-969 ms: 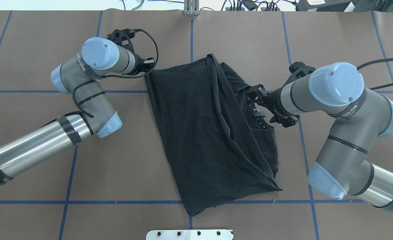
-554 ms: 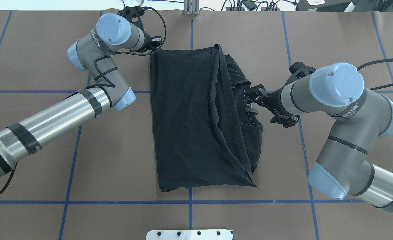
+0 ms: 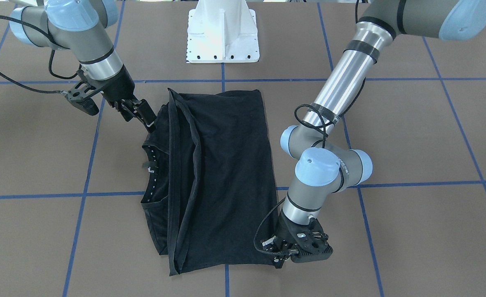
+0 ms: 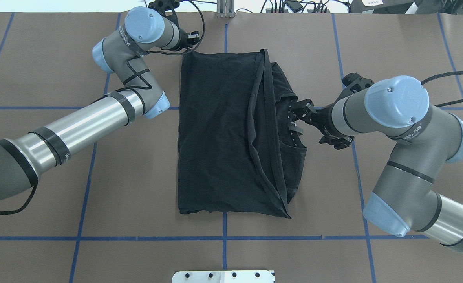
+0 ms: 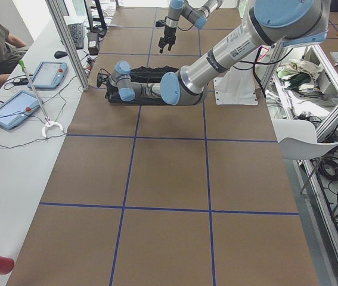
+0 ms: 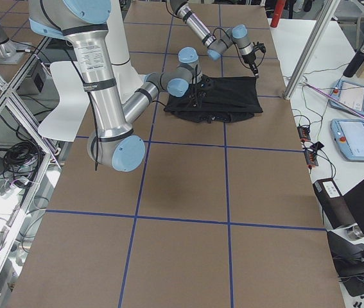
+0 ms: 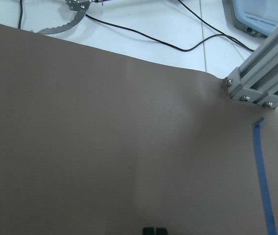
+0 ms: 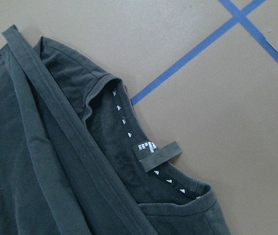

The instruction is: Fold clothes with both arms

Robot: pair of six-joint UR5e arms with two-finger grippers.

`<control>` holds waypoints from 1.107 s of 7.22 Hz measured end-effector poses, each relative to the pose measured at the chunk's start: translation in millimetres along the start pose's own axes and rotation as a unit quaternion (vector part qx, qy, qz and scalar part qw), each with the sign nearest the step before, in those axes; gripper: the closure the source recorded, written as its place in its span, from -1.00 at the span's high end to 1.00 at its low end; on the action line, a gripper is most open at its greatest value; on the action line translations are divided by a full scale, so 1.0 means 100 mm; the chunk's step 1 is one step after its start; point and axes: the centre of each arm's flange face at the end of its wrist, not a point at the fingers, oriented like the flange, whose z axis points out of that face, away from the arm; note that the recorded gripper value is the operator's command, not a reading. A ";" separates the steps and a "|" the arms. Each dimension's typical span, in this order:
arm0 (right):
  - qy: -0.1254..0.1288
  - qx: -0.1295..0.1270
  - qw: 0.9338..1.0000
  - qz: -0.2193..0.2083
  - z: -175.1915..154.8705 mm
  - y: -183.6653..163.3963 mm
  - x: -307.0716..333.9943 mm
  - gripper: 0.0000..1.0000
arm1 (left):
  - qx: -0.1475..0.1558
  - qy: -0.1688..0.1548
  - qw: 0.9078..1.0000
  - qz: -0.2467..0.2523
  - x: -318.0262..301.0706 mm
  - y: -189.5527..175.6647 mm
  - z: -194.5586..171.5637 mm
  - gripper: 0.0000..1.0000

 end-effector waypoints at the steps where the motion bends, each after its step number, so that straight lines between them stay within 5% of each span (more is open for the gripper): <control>1: -0.006 0.014 1.000 -0.004 0.02 0.04 -0.03 1.00 | 0.005 0.012 1.000 0.004 0.11 -0.10 -0.10 0.99; 4: -0.008 0.022 1.000 -0.016 0.17 0.42 0.00 1.00 | -0.026 0.035 0.999 0.006 0.20 -0.06 -0.67 0.99; 8: -0.005 0.035 0.996 0.077 0.54 1.54 0.39 1.00 | -0.063 0.031 0.998 -0.003 0.12 0.16 -1.19 0.99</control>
